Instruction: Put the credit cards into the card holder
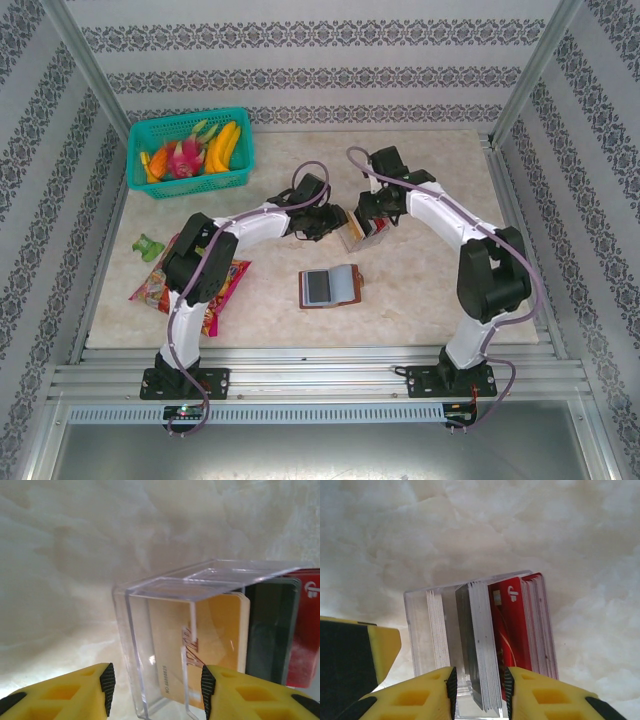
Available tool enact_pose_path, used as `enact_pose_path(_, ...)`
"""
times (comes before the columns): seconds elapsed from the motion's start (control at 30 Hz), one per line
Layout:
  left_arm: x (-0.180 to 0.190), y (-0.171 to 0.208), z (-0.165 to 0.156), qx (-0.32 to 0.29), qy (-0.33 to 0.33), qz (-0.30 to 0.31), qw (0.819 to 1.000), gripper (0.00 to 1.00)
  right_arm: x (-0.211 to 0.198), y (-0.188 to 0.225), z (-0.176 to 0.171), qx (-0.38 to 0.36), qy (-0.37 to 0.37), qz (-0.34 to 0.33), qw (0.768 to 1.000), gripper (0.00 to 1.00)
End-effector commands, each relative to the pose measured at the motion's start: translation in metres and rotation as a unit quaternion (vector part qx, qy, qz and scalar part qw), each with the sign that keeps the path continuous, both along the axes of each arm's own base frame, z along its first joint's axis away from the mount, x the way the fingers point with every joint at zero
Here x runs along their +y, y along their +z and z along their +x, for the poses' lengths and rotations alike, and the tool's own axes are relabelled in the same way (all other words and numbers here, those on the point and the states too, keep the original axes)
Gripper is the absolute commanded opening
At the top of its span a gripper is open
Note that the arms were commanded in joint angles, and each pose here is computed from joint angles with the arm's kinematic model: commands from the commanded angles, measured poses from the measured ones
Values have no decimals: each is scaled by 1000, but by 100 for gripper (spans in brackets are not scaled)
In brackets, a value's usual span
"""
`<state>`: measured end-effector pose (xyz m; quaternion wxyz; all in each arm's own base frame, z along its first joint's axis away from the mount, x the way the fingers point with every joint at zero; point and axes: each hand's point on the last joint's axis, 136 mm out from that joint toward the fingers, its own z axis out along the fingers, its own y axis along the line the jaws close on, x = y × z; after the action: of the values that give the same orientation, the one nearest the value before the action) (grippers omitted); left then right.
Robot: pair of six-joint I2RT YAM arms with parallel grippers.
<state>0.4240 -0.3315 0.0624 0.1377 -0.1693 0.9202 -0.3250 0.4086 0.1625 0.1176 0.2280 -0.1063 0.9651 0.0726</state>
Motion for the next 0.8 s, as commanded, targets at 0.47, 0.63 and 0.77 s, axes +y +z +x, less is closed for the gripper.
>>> enact_pose_path(0.47, -13, -8, 16, 17, 14, -59, 998, 53, -5, -31, 9, -4, 31, -170, 985, 38)
enact_pose_path(0.63, -10, -16, 12, 23, 22, -60, 998, 52, -6, -35, 12, -7, 34, -194, 980, 38)
enact_pose_path(0.77, -7, -19, 11, 24, 25, -57, 998, 51, -4, -36, 12, -13, 37, -210, 977, 37)
